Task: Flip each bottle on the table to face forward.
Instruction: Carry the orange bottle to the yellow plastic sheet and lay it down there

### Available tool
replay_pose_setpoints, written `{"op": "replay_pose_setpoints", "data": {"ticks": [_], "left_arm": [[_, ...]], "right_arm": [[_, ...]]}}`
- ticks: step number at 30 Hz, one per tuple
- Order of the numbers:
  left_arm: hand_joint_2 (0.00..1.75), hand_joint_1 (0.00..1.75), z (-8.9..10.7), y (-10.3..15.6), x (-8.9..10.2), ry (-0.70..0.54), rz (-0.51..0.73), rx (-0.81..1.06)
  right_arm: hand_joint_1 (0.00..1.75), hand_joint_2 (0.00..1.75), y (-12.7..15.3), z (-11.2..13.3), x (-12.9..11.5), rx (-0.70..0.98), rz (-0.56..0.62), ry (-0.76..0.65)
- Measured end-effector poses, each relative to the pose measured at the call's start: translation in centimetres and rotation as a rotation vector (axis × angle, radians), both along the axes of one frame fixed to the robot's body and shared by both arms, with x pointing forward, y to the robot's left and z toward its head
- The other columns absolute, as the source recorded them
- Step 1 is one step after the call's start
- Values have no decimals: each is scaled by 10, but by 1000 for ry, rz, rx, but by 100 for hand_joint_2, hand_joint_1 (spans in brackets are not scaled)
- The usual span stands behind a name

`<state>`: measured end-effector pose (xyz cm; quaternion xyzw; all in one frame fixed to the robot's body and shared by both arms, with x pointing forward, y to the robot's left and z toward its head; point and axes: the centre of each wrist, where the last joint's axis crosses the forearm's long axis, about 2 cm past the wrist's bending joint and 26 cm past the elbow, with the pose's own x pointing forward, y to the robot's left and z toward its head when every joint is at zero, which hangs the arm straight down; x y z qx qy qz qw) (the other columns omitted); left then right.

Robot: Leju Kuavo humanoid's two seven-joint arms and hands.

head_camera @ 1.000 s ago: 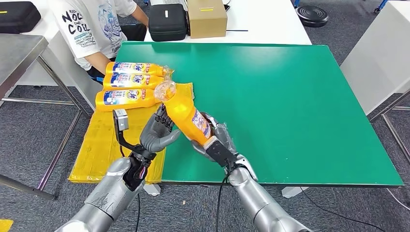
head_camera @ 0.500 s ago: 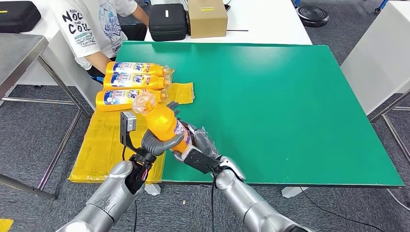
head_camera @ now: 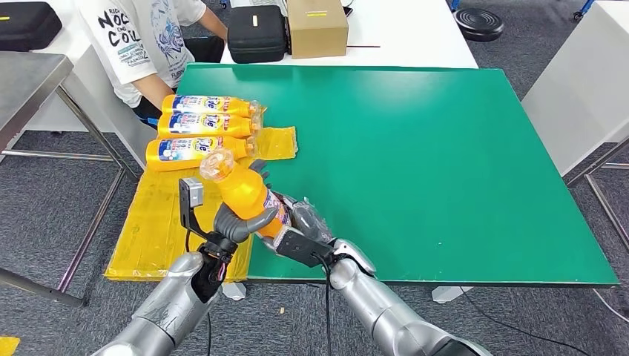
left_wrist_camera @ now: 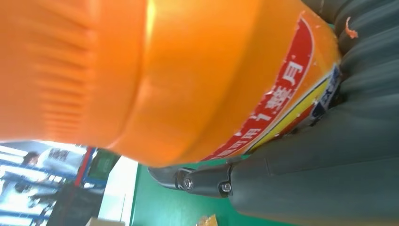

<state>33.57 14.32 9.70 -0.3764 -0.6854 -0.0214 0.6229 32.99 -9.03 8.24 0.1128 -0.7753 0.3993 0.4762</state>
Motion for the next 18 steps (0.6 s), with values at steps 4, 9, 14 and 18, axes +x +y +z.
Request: {"op": "replay_pose_setpoints", "data": {"ticks": [4, 9, 14, 18], "left_arm": [[175, 0, 0, 0, -1, 3, 29, -14], [175, 0, 2, -1, -1, 4, 67, -31], [175, 0, 5, -2, -1, -3, 87, -42], [175, 0, 6, -2, -1, -5, 94, -49]], "right_arm": [[175, 175, -1, -2, -1, -12, 5, 6], [175, 175, -1, -3, -1, -25, 8, 13], [175, 175, -1, -4, -1, -31, 13, 16], [175, 175, -2, -3, 0, -37, 17, 14]]}}
